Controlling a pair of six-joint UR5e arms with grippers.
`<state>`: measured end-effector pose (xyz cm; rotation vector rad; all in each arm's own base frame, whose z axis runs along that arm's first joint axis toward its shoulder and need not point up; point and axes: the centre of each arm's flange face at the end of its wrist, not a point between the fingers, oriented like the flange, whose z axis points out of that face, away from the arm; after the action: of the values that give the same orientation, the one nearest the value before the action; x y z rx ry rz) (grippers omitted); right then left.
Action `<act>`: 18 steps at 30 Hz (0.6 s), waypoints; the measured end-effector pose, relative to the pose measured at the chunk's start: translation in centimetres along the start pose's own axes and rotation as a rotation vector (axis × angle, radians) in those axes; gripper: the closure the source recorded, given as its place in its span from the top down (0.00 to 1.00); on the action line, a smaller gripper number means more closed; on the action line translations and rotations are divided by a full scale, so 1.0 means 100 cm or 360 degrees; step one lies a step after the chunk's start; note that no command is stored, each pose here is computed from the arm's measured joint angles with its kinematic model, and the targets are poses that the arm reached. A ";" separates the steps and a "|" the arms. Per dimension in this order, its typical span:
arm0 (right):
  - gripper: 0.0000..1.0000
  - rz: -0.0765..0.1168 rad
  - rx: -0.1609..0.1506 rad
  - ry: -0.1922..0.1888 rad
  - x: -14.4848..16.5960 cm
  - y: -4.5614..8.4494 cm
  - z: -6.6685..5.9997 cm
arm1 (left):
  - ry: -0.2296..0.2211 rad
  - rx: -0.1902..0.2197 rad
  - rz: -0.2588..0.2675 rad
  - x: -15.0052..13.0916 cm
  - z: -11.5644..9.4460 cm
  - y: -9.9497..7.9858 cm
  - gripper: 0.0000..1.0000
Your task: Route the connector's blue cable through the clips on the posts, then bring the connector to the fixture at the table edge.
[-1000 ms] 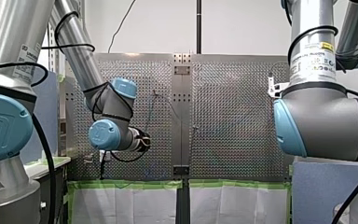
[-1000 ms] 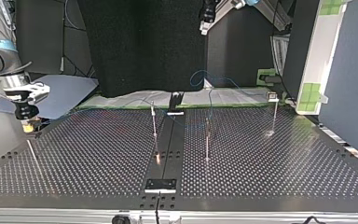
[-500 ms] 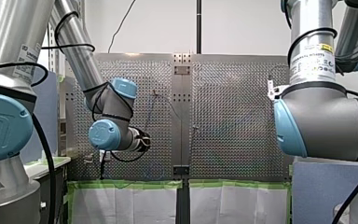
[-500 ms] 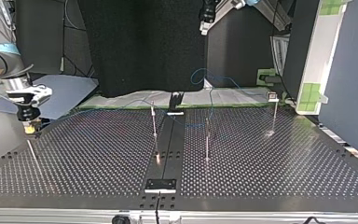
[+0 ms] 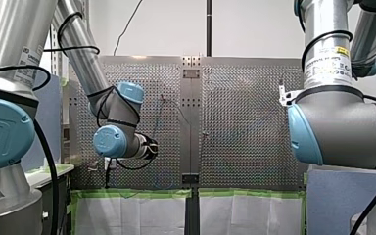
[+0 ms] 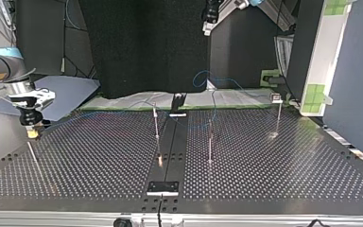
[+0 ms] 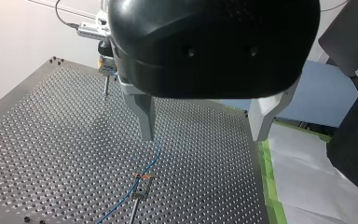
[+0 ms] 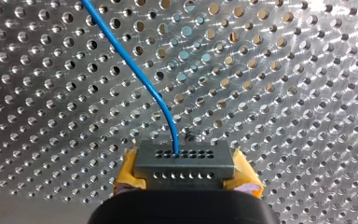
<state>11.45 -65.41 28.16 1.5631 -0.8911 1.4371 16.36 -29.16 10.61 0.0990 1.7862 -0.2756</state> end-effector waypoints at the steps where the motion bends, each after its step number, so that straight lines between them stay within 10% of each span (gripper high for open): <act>1: 0.00 -0.0001 0.0000 0.0001 0.000 0.000 0.000 | 0.0000 0.0000 0.0000 0.000 0.000 0.000 1.00; 18: 0.00 -0.0001 -0.0001 0.0025 0.005 0.002 0.004 | 0.0000 -0.0001 -0.0001 0.000 0.001 0.000 1.00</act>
<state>11.52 -65.82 28.62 1.5496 -0.8814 1.4465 16.45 -29.13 10.61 0.0978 1.7867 -0.2753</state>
